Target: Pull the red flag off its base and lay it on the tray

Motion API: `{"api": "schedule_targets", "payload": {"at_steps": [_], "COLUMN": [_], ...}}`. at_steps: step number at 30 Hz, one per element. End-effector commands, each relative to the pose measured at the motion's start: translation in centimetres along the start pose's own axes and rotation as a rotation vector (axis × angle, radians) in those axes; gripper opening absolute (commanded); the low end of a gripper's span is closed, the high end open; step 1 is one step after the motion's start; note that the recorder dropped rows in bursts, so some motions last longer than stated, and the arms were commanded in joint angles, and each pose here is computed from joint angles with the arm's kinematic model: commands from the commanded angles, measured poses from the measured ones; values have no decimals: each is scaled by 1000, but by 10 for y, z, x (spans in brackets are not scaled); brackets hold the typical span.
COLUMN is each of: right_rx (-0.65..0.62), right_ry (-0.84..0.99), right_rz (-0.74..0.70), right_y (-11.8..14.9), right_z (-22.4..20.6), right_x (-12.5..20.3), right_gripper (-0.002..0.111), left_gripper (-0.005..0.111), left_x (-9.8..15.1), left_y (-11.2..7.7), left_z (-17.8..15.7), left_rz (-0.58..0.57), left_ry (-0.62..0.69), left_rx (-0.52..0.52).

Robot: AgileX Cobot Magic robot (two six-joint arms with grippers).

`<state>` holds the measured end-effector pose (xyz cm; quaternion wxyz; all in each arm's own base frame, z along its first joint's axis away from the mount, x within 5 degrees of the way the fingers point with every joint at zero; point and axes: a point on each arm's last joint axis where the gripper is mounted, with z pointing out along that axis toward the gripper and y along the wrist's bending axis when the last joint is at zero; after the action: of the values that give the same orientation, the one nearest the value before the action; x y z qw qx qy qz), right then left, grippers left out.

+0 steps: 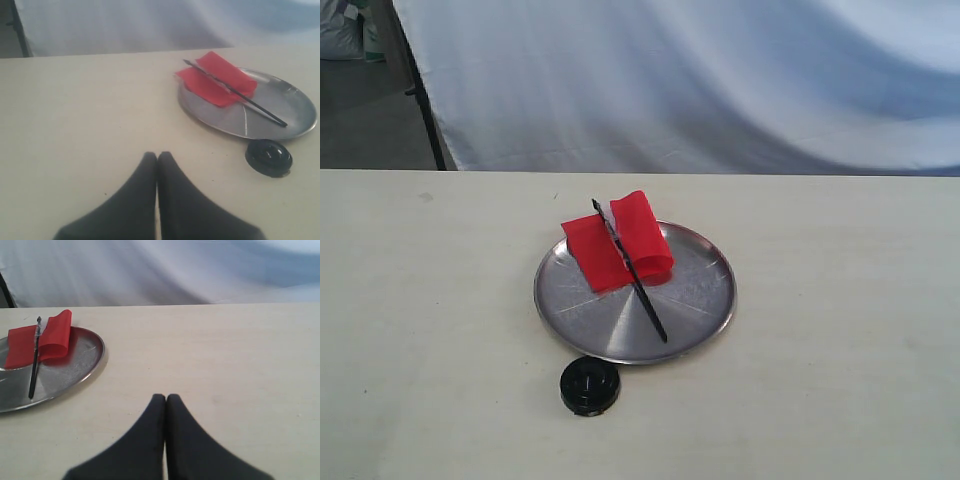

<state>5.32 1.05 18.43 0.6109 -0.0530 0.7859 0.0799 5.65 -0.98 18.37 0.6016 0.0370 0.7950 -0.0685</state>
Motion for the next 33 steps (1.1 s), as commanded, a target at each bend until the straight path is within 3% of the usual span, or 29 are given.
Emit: {"api": "schedule_targets", "payload": {"at_steps": [1,17,33], "right_rx": [3,3,3], "right_ry": [-10,-10,-10], "right_rz": [-10,-10,-10], "right_y": [0,0,0], "right_z": [0,0,0], "right_x": [0,0,0], "right_gripper": [0,0,0], "left_gripper": [0,0,0], "left_x": [1,-2,-2], "left_y": [2,12,12], "left_z": [0,-5,-5], "left_rz": [-19,-63,-64], "left_ry": [-7,-67,-67], "left_rx": [-30,-209,-213]}}
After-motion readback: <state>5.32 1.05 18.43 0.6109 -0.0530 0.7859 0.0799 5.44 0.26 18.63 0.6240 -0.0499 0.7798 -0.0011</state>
